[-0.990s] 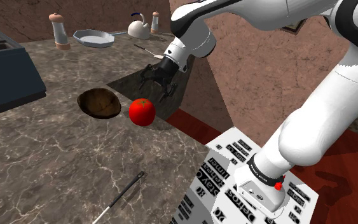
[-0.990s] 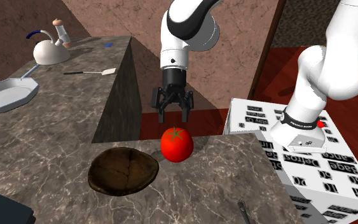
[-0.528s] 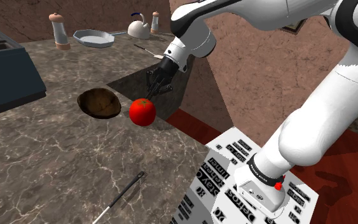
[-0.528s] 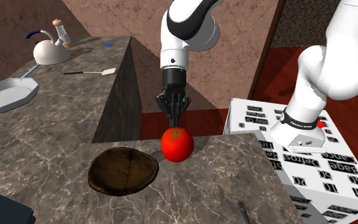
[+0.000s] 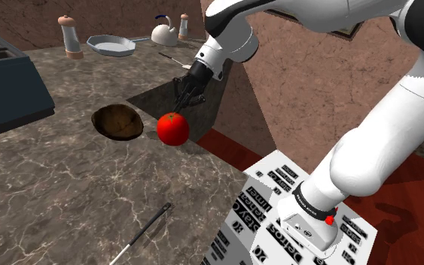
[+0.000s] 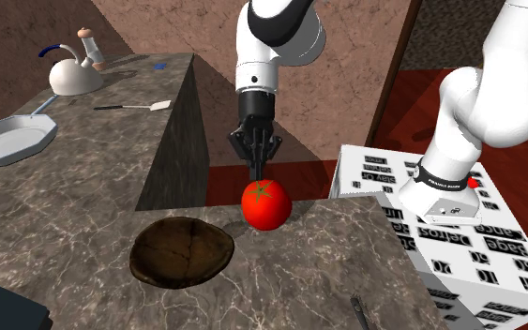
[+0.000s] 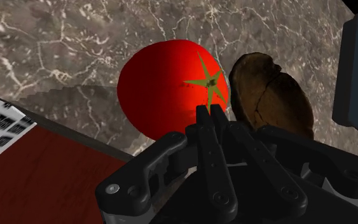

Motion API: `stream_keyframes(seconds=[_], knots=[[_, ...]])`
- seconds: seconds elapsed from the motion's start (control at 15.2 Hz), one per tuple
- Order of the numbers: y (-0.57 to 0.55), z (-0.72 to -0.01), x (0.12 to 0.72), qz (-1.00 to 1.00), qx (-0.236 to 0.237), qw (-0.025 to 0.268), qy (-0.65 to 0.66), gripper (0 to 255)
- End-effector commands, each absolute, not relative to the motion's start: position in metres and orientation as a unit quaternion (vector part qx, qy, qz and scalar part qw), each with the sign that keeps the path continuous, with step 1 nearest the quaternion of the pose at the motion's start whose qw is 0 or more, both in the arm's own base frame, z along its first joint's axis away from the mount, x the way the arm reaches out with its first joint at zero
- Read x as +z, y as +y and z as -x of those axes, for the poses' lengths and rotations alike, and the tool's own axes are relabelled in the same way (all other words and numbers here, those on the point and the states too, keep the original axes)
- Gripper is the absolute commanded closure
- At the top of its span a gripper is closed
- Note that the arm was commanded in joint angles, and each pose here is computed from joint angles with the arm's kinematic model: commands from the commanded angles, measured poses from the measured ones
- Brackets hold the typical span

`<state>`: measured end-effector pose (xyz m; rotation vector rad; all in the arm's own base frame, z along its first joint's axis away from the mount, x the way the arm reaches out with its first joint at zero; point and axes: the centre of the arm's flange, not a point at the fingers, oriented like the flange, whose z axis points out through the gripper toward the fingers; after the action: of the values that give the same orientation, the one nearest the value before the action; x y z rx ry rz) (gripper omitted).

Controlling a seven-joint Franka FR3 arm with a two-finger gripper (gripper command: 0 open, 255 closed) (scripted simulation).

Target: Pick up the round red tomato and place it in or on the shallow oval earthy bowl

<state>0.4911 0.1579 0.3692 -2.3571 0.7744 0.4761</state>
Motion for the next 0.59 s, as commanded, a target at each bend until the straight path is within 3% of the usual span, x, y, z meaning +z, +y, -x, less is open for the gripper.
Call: stream_keyframes(seconds=[0.0, 0.53], knots=[[0.158, -0.491, 0.38, 0.889, 0.18, 0.303, 0.292, 255], [0.158, -0.491, 0.422, 0.889, 0.18, 0.303, 0.292, 255]])
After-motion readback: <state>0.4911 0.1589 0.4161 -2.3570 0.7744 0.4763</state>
